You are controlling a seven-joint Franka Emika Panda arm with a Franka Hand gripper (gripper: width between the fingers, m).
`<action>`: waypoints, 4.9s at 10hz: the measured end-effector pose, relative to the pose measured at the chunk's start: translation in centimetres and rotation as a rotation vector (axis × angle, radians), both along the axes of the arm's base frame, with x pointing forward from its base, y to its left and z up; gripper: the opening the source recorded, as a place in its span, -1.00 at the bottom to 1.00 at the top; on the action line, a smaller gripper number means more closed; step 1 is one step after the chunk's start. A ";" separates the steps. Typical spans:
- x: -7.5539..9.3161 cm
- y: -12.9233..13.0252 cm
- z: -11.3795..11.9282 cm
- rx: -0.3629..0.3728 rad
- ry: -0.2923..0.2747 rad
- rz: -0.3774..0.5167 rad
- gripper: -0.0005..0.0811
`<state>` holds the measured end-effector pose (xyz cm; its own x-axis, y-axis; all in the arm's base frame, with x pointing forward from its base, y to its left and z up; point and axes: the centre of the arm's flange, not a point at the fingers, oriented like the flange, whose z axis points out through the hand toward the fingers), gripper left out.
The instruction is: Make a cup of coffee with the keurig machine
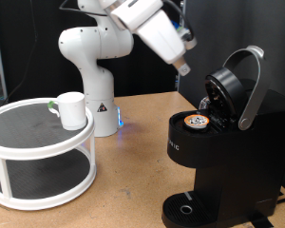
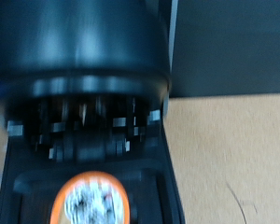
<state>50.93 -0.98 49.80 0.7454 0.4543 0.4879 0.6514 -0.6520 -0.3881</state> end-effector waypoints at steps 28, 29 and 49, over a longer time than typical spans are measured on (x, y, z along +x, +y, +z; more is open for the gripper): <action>-0.3 20.2 3.2 -0.039 -0.015 -0.004 -0.97; -0.3 20.3 2.9 -0.042 -0.011 -0.002 -0.97; 0.4 4.7 -1.7 -0.313 0.070 0.064 -0.97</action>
<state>51.34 3.70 48.08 0.7376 0.6208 0.2658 0.6734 -0.7055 -0.2210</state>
